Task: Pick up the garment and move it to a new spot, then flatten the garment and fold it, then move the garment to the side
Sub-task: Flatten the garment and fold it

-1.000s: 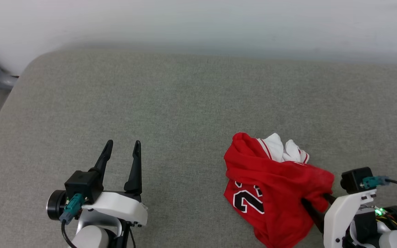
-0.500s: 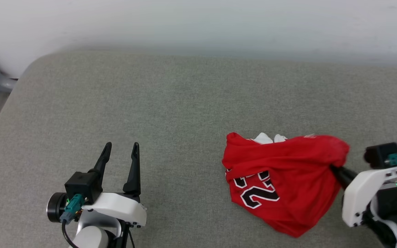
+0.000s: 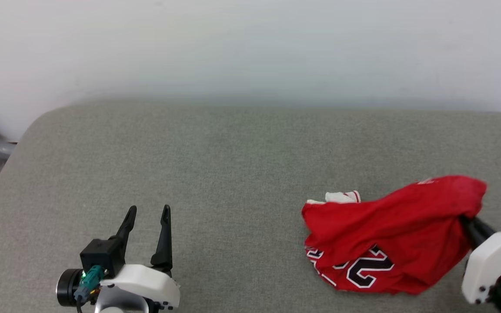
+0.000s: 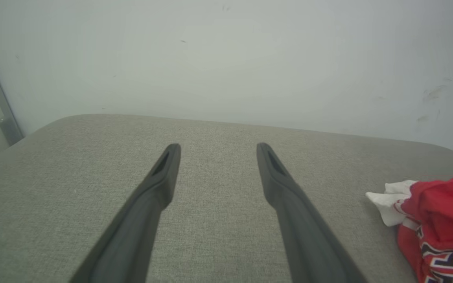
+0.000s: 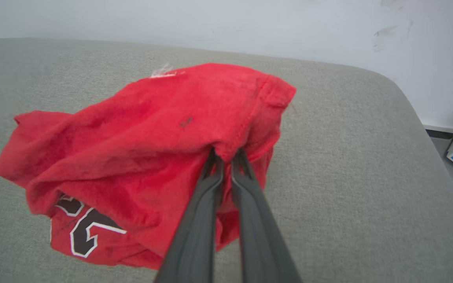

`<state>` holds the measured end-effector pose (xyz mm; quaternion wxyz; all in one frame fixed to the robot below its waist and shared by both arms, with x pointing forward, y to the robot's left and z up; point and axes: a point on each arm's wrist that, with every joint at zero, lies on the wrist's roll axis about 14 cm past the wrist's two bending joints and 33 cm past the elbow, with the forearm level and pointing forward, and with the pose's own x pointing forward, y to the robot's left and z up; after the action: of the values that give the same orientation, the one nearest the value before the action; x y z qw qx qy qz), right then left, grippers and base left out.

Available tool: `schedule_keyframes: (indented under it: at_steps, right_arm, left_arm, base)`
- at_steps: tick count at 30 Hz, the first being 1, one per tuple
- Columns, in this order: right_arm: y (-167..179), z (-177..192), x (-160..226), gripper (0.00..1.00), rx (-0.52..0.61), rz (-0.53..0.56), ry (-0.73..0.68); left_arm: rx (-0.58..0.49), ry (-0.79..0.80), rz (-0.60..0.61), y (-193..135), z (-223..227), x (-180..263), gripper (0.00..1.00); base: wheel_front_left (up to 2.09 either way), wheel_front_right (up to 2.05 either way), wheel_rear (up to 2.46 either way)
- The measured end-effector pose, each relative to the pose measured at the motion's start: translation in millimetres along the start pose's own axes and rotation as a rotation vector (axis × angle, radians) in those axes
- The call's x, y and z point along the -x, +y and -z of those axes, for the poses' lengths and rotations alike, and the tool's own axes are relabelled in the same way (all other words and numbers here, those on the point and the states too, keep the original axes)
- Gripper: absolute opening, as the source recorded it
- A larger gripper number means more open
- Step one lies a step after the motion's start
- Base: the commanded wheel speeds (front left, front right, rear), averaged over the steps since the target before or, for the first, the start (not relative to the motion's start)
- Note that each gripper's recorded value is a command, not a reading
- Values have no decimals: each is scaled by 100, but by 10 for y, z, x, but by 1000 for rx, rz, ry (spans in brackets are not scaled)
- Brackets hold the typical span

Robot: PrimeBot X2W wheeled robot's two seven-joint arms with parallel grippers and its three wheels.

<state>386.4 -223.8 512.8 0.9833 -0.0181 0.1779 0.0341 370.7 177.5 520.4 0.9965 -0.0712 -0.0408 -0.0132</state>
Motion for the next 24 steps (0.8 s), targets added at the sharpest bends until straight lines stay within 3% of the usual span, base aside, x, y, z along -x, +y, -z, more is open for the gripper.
schedule_keyframes:
  at_steps: [6, 18, 20, 21, 24]
  right_arm:
    - [433, 264, 332, 0, -43, -91, 53]
    - [963, 1419, 693, 0, -249, -193, 370]
    - [1004, 1530, 703, 48, -261, -196, 394]
    - [1023, 1537, 695, 100, -277, -199, 385]
    - [1028, 1331, 584, 100, -290, -198, 269]
  left_arm:
    - [3, -14, 16, -59, -59, 33, 100]
    - [11, 11, 29, -113, -10, 79, 100]
    - [14, 22, 30, -115, 17, 77, 100]
    - [15, 26, 30, -116, 31, 77, 100]
    - [15, 34, 32, -119, 54, 73, 100]
  base:
    - [0, 0, 0]
    - [0, 0, 0]
    - [0, 0, 0]
    - [0, 0, 0]
    - [0, 0, 0]
